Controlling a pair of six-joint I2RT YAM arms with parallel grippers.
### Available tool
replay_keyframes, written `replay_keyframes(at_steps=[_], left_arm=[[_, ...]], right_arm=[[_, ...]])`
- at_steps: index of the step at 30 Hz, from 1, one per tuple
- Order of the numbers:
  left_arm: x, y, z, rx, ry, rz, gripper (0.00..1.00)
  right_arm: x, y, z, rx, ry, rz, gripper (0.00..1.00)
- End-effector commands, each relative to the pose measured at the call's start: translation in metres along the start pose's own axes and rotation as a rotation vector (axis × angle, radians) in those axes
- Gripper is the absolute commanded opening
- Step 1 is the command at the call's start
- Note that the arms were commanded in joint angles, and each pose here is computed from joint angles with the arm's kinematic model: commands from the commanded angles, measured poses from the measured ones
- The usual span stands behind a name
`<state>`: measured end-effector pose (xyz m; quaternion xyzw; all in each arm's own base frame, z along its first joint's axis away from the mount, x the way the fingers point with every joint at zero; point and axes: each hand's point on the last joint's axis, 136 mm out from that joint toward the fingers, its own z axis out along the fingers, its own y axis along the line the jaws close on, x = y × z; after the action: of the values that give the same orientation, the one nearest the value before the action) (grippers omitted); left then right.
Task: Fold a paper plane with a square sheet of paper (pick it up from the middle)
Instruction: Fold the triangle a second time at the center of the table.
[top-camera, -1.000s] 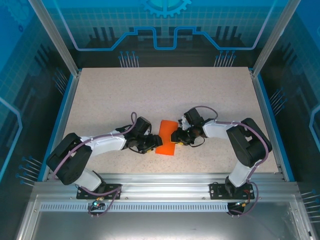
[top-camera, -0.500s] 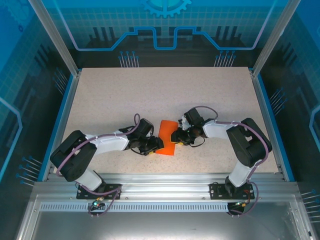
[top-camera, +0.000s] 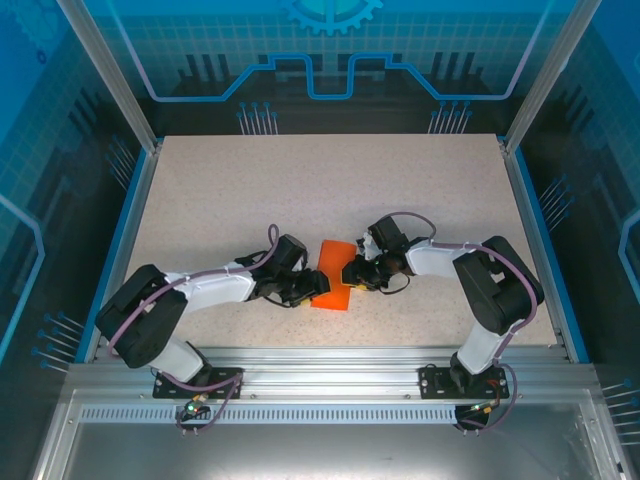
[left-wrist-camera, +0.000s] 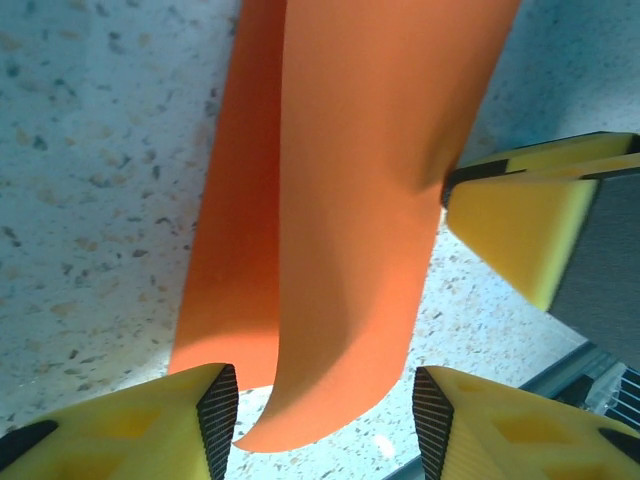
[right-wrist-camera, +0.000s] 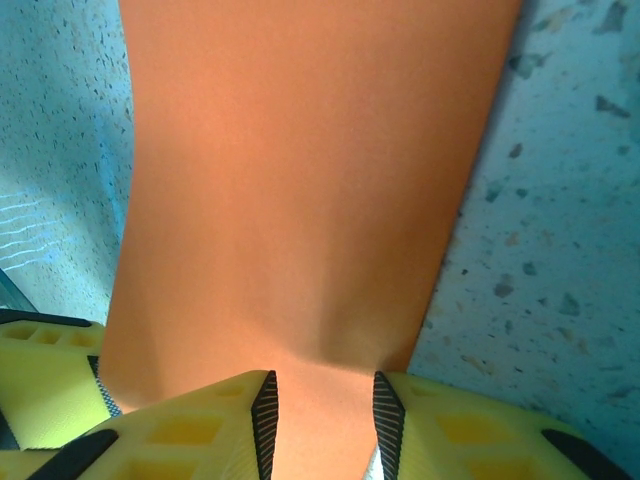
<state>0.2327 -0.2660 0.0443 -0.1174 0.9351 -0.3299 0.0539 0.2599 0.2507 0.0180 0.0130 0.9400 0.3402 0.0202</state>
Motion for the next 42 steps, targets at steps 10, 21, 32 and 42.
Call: replay_keyframes(at_steps=[10, 21, 32, 42], left_arm=[[-0.026, -0.017, 0.000, 0.070, -0.066, -0.020, 0.58], [-0.040, -0.022, 0.004, 0.123, -0.043, -0.008, 0.59], [-0.040, -0.027, 0.005, 0.159, -0.027, -0.014, 0.58], [-0.045, -0.029, 0.007, 0.183, -0.037, 0.005, 0.60]], right_arm=[[0.005, -0.005, -0.003, 0.010, 0.009, 0.001, 0.35], [0.005, -0.003, -0.004, 0.002, 0.011, -0.004, 0.35], [0.003, -0.001, -0.004, 0.001, 0.009, -0.008, 0.35], [0.004, -0.001, -0.007, 0.003, 0.004, -0.011, 0.35]])
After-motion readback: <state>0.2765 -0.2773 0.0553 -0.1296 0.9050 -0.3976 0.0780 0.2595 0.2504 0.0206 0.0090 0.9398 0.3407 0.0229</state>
